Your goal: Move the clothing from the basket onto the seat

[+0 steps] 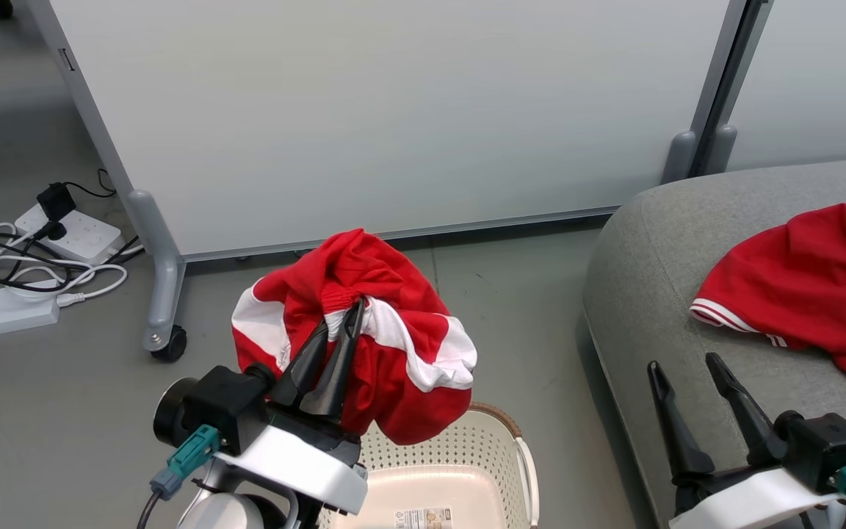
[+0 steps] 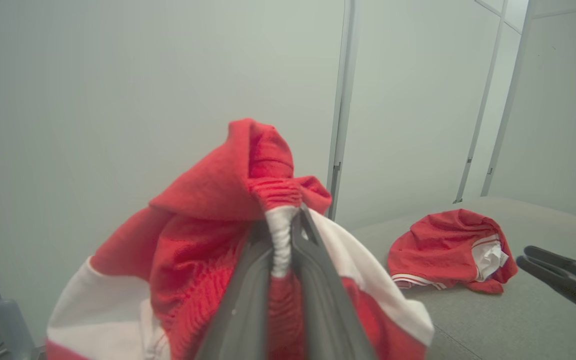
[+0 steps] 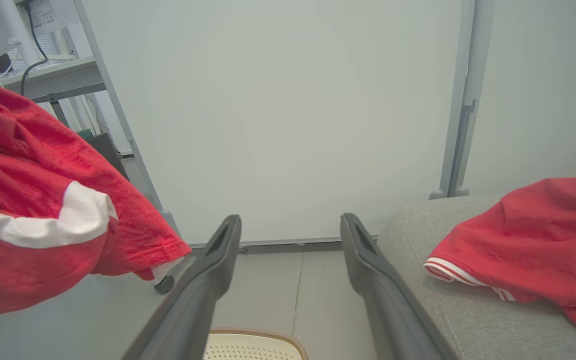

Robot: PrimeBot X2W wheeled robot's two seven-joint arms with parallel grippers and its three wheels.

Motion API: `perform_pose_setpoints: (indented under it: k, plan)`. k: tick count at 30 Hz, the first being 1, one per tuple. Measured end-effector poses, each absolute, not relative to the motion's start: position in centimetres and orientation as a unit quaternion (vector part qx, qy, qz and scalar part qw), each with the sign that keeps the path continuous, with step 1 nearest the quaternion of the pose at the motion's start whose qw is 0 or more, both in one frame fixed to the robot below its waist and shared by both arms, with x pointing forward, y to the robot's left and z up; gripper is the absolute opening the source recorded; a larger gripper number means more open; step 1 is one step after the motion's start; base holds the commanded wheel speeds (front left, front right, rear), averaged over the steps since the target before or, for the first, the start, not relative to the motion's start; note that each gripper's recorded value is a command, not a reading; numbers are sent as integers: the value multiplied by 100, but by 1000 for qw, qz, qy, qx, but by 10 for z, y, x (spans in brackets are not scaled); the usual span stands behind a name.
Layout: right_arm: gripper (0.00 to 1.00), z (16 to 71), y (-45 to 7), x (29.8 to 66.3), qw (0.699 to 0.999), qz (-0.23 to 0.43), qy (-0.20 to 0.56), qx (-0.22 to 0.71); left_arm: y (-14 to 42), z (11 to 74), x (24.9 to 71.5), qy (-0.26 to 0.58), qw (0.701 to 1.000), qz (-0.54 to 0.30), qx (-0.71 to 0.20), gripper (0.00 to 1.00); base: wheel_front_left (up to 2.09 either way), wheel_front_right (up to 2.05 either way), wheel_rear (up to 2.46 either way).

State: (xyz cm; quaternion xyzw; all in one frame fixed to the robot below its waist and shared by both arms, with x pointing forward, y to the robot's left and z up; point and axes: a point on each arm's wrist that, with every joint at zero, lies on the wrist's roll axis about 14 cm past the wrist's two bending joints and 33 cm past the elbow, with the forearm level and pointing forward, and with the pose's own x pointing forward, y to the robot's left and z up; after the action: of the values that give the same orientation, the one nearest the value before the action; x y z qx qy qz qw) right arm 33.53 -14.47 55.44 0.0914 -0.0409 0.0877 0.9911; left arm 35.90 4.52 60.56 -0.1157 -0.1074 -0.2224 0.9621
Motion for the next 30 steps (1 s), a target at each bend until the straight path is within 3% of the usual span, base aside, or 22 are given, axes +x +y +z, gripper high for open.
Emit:
perform_pose_setpoints:
  k: [8, 14, 20, 27, 28, 29, 30]
  plan:
    - [100, 583, -109, 340, 980, 146, -78, 109, 44, 606, 359, -109, 961, -226, -115, 0, 0, 0, 0]
    - [100, 609, -32, 338, 949, 271, -95, 133, 44, 607, 363, -110, 960, -229, -113, 0, 0, 0, 0]
    - [100, 599, 34, 329, 918, 375, -54, 121, 44, 605, 366, -109, 961, -229, -113, 0, 0, 0, 0]
    - [100, 571, 67, 336, 901, 423, -5, 93, 43, 602, 366, -107, 961, -229, -116, 0, 0, 0, 0]
    - [48, 566, 70, 338, 900, 428, 4, 85, 43, 602, 367, -107, 960, -229, -117, 0, 0, 0, 0]
    - [20, 563, 72, 339, 899, 430, 8, 84, 42, 601, 367, -106, 960, -229, -118, 0, 0, 0, 0]
    - [20, 561, 73, 341, 897, 432, 11, 88, 42, 600, 367, -106, 960, -231, -118, 0, 0, 0, 0]
